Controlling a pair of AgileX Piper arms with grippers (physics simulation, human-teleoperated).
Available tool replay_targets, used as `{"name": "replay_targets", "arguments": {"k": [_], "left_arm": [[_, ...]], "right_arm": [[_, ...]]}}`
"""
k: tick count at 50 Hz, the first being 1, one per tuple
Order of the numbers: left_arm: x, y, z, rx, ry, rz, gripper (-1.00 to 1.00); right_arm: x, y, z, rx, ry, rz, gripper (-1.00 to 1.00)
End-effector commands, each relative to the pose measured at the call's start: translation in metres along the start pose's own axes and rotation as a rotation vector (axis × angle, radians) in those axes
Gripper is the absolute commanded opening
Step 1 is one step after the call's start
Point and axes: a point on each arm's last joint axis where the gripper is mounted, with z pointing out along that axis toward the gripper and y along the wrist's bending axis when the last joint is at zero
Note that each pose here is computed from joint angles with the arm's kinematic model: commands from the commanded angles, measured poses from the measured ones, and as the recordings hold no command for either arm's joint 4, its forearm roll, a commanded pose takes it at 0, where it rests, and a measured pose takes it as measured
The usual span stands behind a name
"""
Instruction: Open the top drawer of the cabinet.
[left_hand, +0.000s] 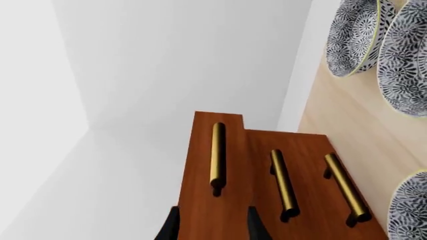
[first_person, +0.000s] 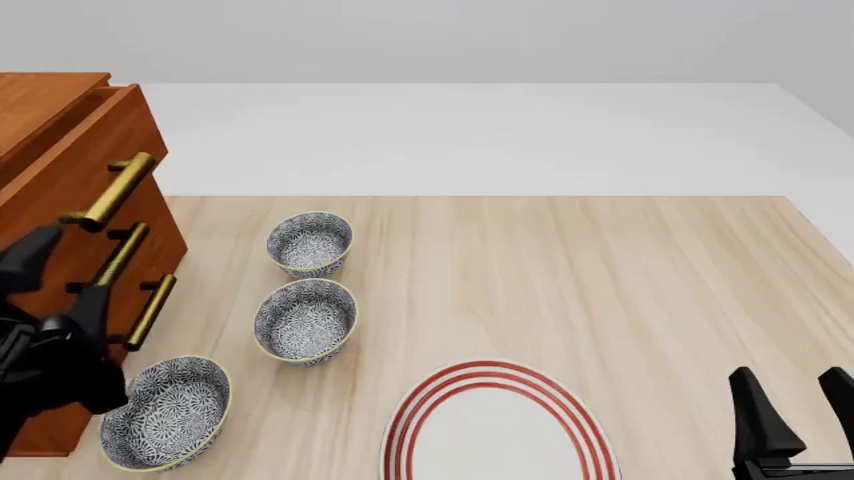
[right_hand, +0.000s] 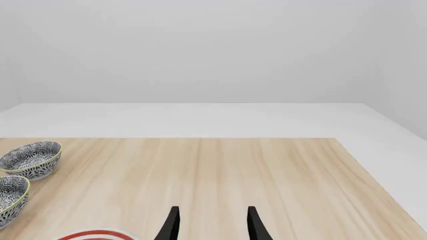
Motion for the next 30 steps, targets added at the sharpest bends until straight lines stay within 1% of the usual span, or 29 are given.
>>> {"name": "replay_targets", "arguments": {"k": [1,3,5,6,7,9,10,11,12,13,14,15,16,17,18,19,20,21,22,23,24,25,26,27,28,29,30], "left_arm": [[-0.003,0.011,-0.02,-0.016,-0.022,-0.062,1.0],[-0.003,0.013,-0.023,-0.023,-0.022,-0.068,1.0],[-0.003,0.02,-0.025,-0.032,-0.019,-0.106,1.0],[-0.003,0.027,-0.025,-0.043,-0.012,-0.138,1.0],[-0.002,0.024,-0.025,-0.04,-0.011,-0.123,1.0],[-0.002,0.024,-0.025,-0.043,-0.011,-0.124,1.0],[-0.003,0.034,-0.026,-0.056,-0.011,-0.167,1.0],[-0.003,0.038,-0.026,-0.065,-0.01,-0.175,1.0],[-0.003,0.037,-0.028,-0.065,-0.013,-0.16,1.0],[-0.004,0.042,-0.03,-0.084,-0.022,-0.174,1.0],[-0.003,0.054,-0.03,-0.1,-0.011,-0.222,1.0],[-0.003,0.055,-0.03,-0.1,-0.011,-0.222,1.0],[-0.003,0.063,-0.032,-0.107,-0.014,-0.253,1.0],[-0.003,0.063,-0.032,-0.107,-0.014,-0.253,1.0],[-0.004,0.069,-0.033,-0.104,-0.014,-0.289,1.0],[-0.003,0.07,-0.033,-0.105,-0.008,-0.299,1.0],[-0.002,0.069,-0.033,-0.109,-0.003,-0.291,1.0],[-0.003,0.077,-0.034,-0.114,-0.005,-0.332,1.0],[-0.002,0.079,-0.034,-0.114,0.0,-0.346,1.0],[-0.003,0.078,-0.035,-0.113,-0.002,-0.341,1.0],[-0.004,0.09,-0.037,-0.119,-0.009,-0.403,1.0],[-0.004,0.093,-0.037,-0.123,-0.007,-0.416,1.0],[-0.004,0.088,-0.038,-0.116,-0.009,-0.389,1.0],[-0.005,0.099,-0.041,-0.122,-0.022,-0.441,1.0],[-0.006,0.106,-0.043,-0.126,-0.03,-0.468,1.0],[-0.006,0.105,-0.042,-0.124,-0.027,-0.456,1.0],[-0.007,0.108,-0.043,-0.127,-0.033,-0.468,1.0]], "right_arm": [[0.0,0.0,0.0,0.0,0.0,0.0,1.0],[0.0,0.0,0.0,0.0,0.0,0.0,1.0],[0.0,0.0,0.0,0.0,0.0,0.0,1.0],[0.0,0.0,0.0,0.0,0.0,0.0,1.0],[0.0,0.0,0.0,0.0,0.0,0.0,1.0],[0.0,0.0,0.0,0.0,0.0,0.0,1.0],[0.0,0.0,0.0,0.0,0.0,0.0,1.0],[0.0,0.0,0.0,0.0,0.0,0.0,1.0],[0.0,0.0,0.0,0.0,0.0,0.0,1.0],[0.0,0.0,0.0,0.0,0.0,0.0,1.0],[0.0,0.0,0.0,0.0,0.0,0.0,1.0],[0.0,0.0,0.0,0.0,0.0,0.0,1.0],[0.0,0.0,0.0,0.0,0.0,0.0,1.0],[0.0,0.0,0.0,0.0,0.0,0.0,1.0],[0.0,0.0,0.0,0.0,0.0,0.0,1.0],[0.0,0.0,0.0,0.0,0.0,0.0,1.0],[0.0,0.0,0.0,0.0,0.0,0.0,1.0],[0.0,0.0,0.0,0.0,0.0,0.0,1.0],[0.0,0.0,0.0,0.0,0.0,0.0,1.0],[0.0,0.0,0.0,0.0,0.0,0.0,1.0],[0.0,0.0,0.0,0.0,0.0,0.0,1.0],[0.0,0.0,0.0,0.0,0.0,0.0,1.0],[0.0,0.0,0.0,0.0,0.0,0.0,1.0],[0.0,0.0,0.0,0.0,0.0,0.0,1.0],[0.0,0.0,0.0,0.0,0.0,0.0,1.0],[0.0,0.0,0.0,0.0,0.0,0.0,1.0],[0.0,0.0,0.0,0.0,0.0,0.0,1.0]]}}
